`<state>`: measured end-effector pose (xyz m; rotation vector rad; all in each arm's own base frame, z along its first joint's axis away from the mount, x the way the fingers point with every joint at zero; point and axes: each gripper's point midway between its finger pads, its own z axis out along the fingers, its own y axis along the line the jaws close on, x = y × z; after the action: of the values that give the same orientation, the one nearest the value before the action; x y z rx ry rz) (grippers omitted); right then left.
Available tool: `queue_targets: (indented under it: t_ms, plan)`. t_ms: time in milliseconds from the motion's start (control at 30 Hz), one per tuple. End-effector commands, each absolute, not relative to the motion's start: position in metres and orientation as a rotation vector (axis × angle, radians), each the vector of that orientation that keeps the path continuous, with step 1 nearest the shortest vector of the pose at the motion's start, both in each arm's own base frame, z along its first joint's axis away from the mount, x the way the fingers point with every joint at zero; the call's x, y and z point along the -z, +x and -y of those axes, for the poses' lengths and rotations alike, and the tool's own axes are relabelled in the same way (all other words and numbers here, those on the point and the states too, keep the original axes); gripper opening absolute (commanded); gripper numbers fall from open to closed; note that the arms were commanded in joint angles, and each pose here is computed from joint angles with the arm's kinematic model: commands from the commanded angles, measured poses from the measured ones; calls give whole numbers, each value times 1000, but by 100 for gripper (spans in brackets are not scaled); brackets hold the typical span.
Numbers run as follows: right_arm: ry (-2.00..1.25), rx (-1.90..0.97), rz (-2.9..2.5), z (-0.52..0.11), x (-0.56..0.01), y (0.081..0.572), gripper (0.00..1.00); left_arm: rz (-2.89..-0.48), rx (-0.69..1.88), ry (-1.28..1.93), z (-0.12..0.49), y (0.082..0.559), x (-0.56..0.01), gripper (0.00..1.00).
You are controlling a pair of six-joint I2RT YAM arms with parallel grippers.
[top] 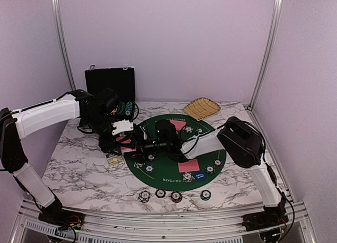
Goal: Distribute texas hold em gaming equipment
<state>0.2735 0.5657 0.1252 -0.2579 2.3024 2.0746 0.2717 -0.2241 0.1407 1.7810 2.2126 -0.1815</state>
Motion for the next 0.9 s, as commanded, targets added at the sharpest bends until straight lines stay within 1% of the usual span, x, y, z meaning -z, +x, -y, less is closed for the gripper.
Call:
queue_targets:
  t_ms: [0, 233, 567, 867]
  plan:
    - [-205, -2031, -2326, -562, -118, 281, 94, -2205, 213, 1769, 227, 269, -151, 0]
    - [-193, -1988, -2341, -552, -117, 284, 89, -2200, 210, 1766, 228, 270, -152, 0]
    - [-187, -1955, -2346, -537, -119, 287, 87, -2197, 210, 1765, 228, 270, -154, 0]
    - [-218, -1950, -2323, -529, -133, 287, 74, -2195, 208, 1767, 228, 270, -153, 0]
